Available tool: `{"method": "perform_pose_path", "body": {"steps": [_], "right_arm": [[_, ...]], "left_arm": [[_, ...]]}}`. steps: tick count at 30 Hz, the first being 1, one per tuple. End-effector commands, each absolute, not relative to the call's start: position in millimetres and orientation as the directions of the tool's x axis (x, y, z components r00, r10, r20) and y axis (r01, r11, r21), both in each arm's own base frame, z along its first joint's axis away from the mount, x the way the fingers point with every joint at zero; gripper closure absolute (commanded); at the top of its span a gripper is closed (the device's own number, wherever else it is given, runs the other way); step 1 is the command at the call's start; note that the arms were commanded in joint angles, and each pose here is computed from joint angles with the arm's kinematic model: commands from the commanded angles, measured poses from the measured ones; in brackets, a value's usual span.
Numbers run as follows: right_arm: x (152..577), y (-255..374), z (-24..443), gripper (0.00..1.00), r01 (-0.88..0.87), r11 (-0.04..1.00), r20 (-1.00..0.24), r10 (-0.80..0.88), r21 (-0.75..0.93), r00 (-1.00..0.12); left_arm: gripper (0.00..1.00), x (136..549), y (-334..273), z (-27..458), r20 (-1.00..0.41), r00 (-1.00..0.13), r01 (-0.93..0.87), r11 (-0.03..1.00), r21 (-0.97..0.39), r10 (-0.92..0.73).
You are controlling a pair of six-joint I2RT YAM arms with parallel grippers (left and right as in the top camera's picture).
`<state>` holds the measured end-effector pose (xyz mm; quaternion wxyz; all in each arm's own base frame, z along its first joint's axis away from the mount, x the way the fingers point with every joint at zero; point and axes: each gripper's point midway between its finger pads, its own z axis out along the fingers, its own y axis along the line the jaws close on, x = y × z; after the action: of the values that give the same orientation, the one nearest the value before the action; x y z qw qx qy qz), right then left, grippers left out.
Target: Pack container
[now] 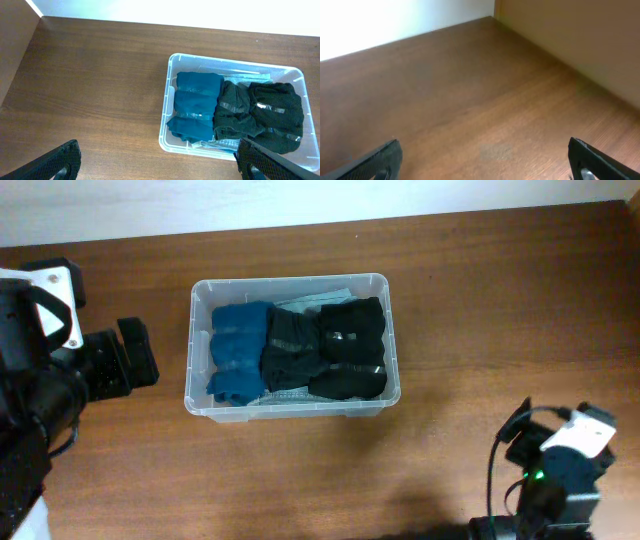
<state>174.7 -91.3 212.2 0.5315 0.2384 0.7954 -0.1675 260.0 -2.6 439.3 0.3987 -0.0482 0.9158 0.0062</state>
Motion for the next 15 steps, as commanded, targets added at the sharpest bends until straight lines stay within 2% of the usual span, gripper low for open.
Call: {"method": "perform_pose_path", "body": {"steps": [1,8,15], "right_arm": [[172,-91,182,0.02,0.560,0.828,-0.926,0.214,0.003,-0.311],[176,-84,129,0.02,0.524,0.852,-0.909,0.221,0.003,-0.354],[181,-73,103,0.01,0.469,0.883,-0.880,0.230,0.009,-0.416]], "left_arm": [[0.01,260,1,439,-0.731,-0.675,-0.114,0.993,-0.029,-0.099],[0.01,260,1,439,-0.731,-0.675,-0.114,0.993,-0.029,-0.099],[0.01,260,1,439,-0.731,-0.675,-0.114,0.993,-0.029,-0.099]]}}
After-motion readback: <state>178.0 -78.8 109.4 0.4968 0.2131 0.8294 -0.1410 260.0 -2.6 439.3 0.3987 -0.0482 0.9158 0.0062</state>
